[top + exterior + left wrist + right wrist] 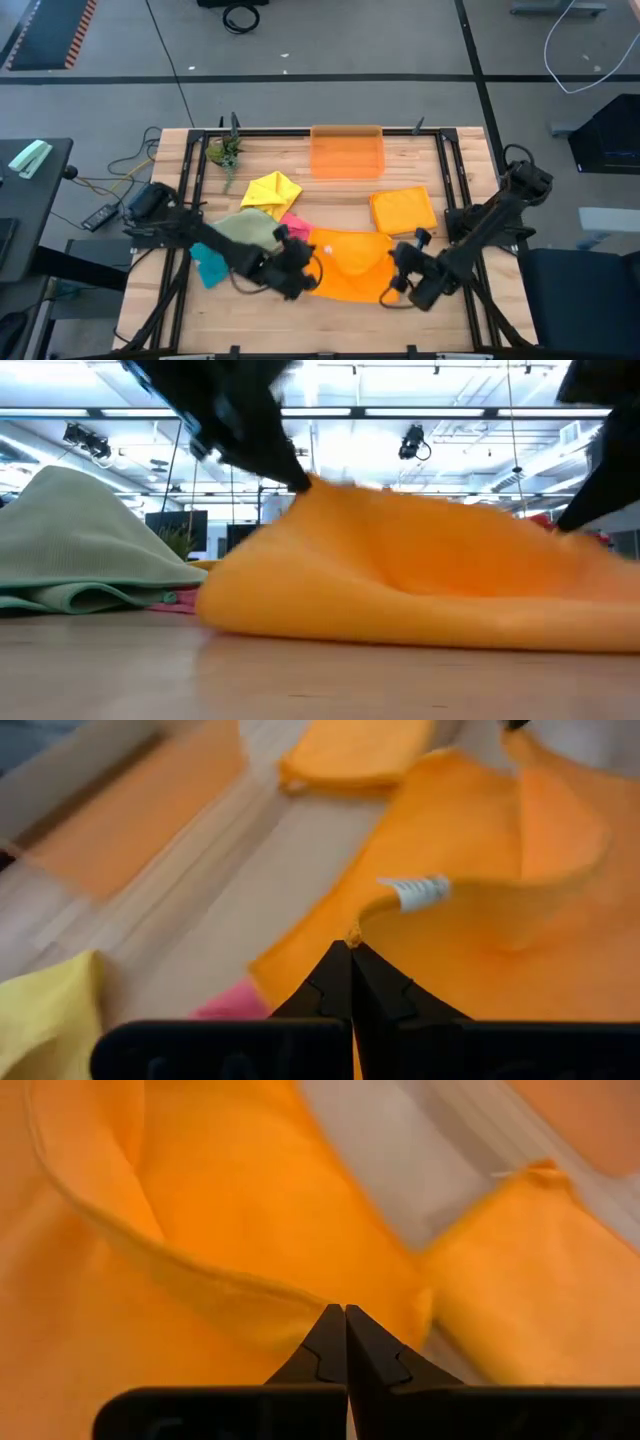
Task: Fold microfiber towels
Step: Fold the left orange microfiber cloth
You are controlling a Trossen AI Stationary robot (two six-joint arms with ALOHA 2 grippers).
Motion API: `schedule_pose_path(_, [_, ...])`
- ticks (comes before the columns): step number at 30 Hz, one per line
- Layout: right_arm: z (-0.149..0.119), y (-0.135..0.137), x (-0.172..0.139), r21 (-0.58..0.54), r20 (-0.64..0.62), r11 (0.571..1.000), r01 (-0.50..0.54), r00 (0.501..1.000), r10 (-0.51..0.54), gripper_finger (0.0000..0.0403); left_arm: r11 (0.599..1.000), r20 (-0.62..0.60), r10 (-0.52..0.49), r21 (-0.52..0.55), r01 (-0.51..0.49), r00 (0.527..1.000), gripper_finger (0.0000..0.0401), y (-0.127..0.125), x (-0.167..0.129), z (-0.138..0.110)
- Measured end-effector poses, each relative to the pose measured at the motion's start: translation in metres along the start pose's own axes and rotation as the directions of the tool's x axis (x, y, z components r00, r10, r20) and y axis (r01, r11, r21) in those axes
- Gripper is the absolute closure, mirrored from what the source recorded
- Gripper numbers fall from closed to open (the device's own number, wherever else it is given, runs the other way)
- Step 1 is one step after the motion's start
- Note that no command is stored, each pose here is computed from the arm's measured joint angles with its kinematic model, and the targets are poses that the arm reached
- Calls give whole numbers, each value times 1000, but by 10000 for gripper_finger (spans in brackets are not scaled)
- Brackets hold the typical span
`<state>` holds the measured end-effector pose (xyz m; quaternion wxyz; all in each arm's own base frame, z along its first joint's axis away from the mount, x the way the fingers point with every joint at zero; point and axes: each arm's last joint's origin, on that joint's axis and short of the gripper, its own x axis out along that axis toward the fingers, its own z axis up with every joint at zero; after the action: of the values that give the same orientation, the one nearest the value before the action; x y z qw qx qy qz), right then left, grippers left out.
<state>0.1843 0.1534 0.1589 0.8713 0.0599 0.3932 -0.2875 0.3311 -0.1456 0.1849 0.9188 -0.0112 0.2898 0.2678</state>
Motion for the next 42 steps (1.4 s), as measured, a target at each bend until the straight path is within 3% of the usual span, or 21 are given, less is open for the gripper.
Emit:
schedule_pose_path(7, [-1,-16,19,17,-23,996,87,996,-86,402,1000,-90,1,-13,-3,996,396,18,24,7])
schedule_pose_path(16, [2,-23,27,33,-48,992,123,991,-121,402,997,-209,-19,-82,2,978,391,28,30,2])
schedule_pose_path(22, [3,-24,31,44,-100,991,127,988,-122,402,996,-220,-28,-84,10,975,391,27,30,1])
schedule_pose_path(33, [2,-27,30,69,-121,986,154,982,-145,393,994,-226,-9,-108,-16,974,311,34,36,4])
schedule_pose_path(42, [6,-31,34,99,-97,978,183,980,-174,306,994,-222,-10,-109,-14,975,251,34,35,5])
